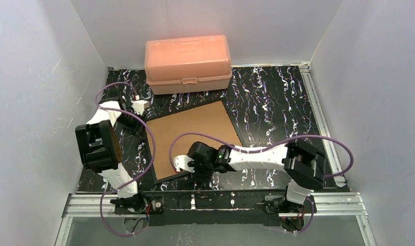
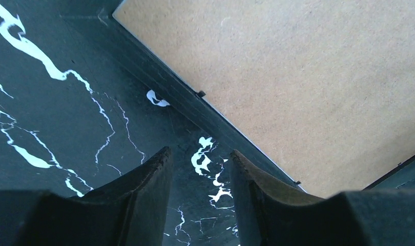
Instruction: Put the photo into the frame
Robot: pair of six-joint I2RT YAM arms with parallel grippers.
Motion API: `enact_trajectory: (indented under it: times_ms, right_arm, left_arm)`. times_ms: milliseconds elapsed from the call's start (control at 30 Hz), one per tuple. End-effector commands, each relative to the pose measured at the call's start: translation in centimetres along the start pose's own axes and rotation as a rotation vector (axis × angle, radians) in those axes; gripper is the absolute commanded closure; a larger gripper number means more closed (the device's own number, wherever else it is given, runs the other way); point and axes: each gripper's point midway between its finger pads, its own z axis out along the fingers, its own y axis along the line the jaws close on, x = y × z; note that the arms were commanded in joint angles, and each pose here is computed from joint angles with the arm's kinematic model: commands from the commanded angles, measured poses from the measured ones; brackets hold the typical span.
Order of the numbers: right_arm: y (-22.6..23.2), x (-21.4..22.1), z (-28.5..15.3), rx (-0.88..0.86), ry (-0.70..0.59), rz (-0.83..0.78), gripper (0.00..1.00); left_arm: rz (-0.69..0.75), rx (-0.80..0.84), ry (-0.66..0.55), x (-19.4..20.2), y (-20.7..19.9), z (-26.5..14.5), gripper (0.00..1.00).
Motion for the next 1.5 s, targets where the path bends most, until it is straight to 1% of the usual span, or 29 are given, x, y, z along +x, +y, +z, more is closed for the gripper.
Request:
enact_trajectory:
  times_ms: [0,67,133,267,333,500,600,700,800,900,967,1067,1200,1267,1367,1400,1433,1467]
  right_arm:
    - [-1.6,-3.0,0.7,0.032,-0.073,-0.084,0.33]
    - [-1.6,-2.8,1.4,0.029,-0.069,-0.092,0.36]
    - [-1.6,-2.7,1.9,0.027,-0.069,-0.104,0.38]
    - [-2.0,-2.6,2.8,0.035,-0.069,-0.123,0.42]
    - [-2.0,-2.8,3.2,0.023,-0.073,-0.128,0.43]
    - [-2.4,-2.8,4.3,0.004,-0.072,-0.117,0.46]
    - [-2.8,-2.8,4.8,-0.012,-0.075,-0.1,0.5]
    - [-3.4,-2.9,5.1,-0.024,-0.081,-0.078,0.6]
    - [-4.0,-3.3,5.5,-0.029,-0.093,-0.054,0.7]
    - [-4.6,-3.9,6.0,-0.033,-0.1,-0.033,0.77]
    - [-4.6,-4.2,6.3,-0.043,-0.105,-0.02,0.79]
    - [-5.0,-5.0,6.8,-0.041,-0.122,0.0,0.8]
    - [-5.9,-6.3,7.8,-0.028,-0.14,0.041,0.79]
    - [-6.6,-6.8,8.4,-0.022,-0.143,0.072,0.81]
    - [-7.4,-7.2,9.2,-0.035,-0.138,0.125,0.87]
    - [-7.7,-7.3,9.3,-0.04,-0.137,0.141,0.89]
    - [-7.9,-7.4,9.4,-0.047,-0.138,0.153,0.91]
    - [-8.2,-7.6,9.4,-0.045,-0.146,0.167,0.93]
  left_arm:
    - [-0.034,0.04,-0.064,-0.4,-0.7,-0.7,0.58]
    - [-0.029,0.096,-0.131,-1.3,-1.4,-1.4,0.56]
    - [0.007,0.147,-0.207,-2.0,-2.0,-2.6,0.53]
    - [0.135,0.25,-0.366,-2.9,-3.3,-5.0,0.42]
    - [0.195,0.267,-0.431,-2.9,-3.4,-5.8,0.39]
    - [0.344,0.26,-0.549,-2.6,-3.3,-7.4,0.34]
    - [0.455,0.209,-0.606,-2.5,-3.5,-8.3,0.3]
    - [0.552,0.107,-0.636,-2.9,-2.9,-9.0,0.3]
    - [0.614,0.015,-0.681,-3.9,-2.4,-10.2,0.3]
    - [0.657,-0.066,-0.733,-4.8,-2.1,-11.3,0.3]
    - [0.704,-0.098,-0.753,-5.0,-2.4,-11.7,0.3]
    - [0.818,-0.148,-0.76,-4.6,-3.3,-11.9,0.28]
    - [0.92,-0.163,-0.731,-3.4,-4.3,-11.2,0.24]
    - [0.952,-0.162,-0.705,-2.7,-4.6,-10.8,0.19]
    - [1.017,-0.132,-0.69,-1.4,-6.0,-10.2,0.18]
    - [1.044,-0.122,-0.687,-0.9,-6.6,-9.9,0.12]
    - [1.07,-0.11,-0.678,-0.2,-7.1,-9.4,0.1]
    - [1.104,-0.102,-0.663,0.6,-7.5,-8.6,0.03]
